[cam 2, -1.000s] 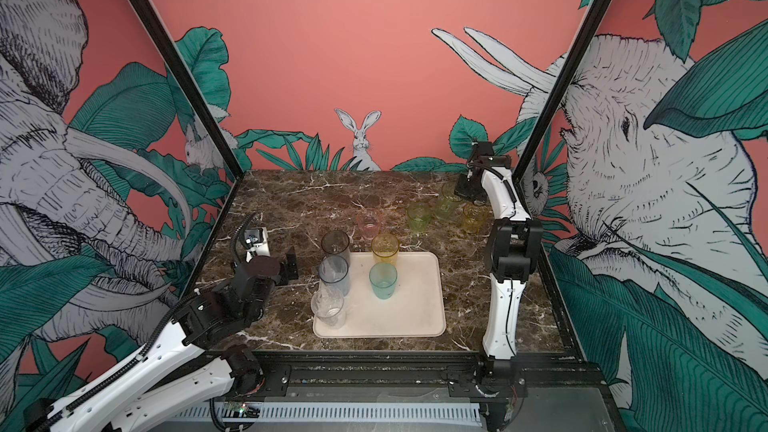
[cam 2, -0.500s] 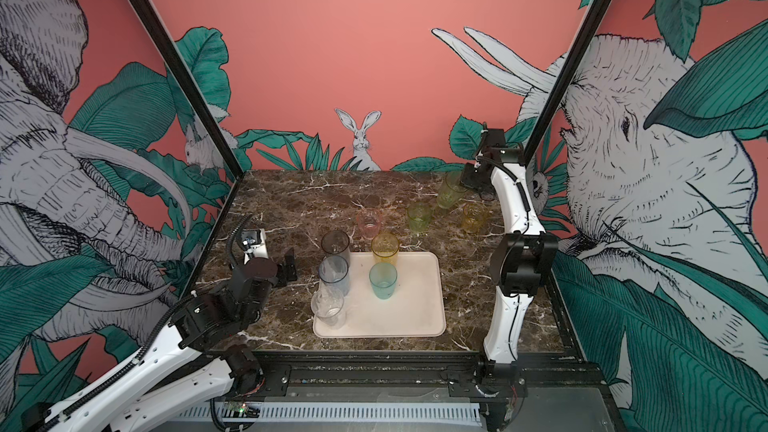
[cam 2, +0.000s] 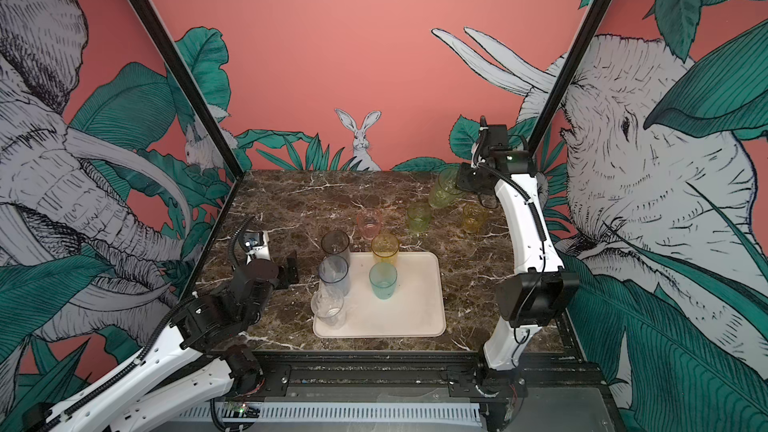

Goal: Place the glasses into the tray
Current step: 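Lift the green glass with the right gripper and carry it over the tray, then lower the green glass onto the tray edge nearest the robot, then open the right gripper and raise it away from the green glass, then move the right gripper over the pink glass beyond the tray, then lower the right gripper onto the pink glass rim and close it, then lift the pink glass with the right gripper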

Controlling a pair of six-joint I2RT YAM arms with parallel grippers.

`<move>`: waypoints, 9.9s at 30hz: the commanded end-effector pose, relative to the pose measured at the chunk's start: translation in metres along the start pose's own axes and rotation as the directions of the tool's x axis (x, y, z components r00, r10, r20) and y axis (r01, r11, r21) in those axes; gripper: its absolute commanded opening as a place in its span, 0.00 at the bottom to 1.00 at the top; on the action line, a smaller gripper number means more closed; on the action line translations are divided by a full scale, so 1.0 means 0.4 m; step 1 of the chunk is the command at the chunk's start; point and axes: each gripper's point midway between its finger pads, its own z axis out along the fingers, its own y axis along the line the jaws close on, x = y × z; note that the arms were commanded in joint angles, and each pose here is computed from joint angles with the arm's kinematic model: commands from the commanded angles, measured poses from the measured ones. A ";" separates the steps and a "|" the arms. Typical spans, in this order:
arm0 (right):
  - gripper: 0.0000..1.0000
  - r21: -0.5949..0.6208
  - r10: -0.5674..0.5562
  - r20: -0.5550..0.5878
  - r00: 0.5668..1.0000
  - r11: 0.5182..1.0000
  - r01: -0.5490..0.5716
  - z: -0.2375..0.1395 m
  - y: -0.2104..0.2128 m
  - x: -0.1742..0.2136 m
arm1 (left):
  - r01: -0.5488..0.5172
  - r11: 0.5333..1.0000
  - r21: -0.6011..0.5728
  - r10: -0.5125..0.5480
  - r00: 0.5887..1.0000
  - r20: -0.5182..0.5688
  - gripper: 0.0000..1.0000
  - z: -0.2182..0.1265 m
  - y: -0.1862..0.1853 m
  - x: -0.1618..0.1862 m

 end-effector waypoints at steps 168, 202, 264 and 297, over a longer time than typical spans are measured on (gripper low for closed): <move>0.56 -0.159 -0.466 0.098 0.879 0.865 0.476 0.078 0.497 0.131 | 0.052 0.994 -0.101 -0.043 0.995 0.095 0.98 -0.063 0.090 -0.073; 0.54 -0.197 -0.446 -0.178 0.877 0.889 0.413 0.487 0.497 0.212 | 0.016 0.993 -0.115 -0.008 0.997 0.072 0.98 -0.036 0.069 -0.060; 0.00 -0.172 -0.443 -0.178 0.879 0.893 0.415 0.489 0.480 0.187 | 0.018 0.997 -0.072 -0.015 0.999 0.048 0.98 -0.017 0.034 -0.048; 0.00 -0.063 -0.377 -0.006 0.926 0.925 0.375 0.102 0.309 0.077 | 0.012 0.999 -0.033 -0.011 0.999 0.043 0.98 0.032 -0.024 -0.032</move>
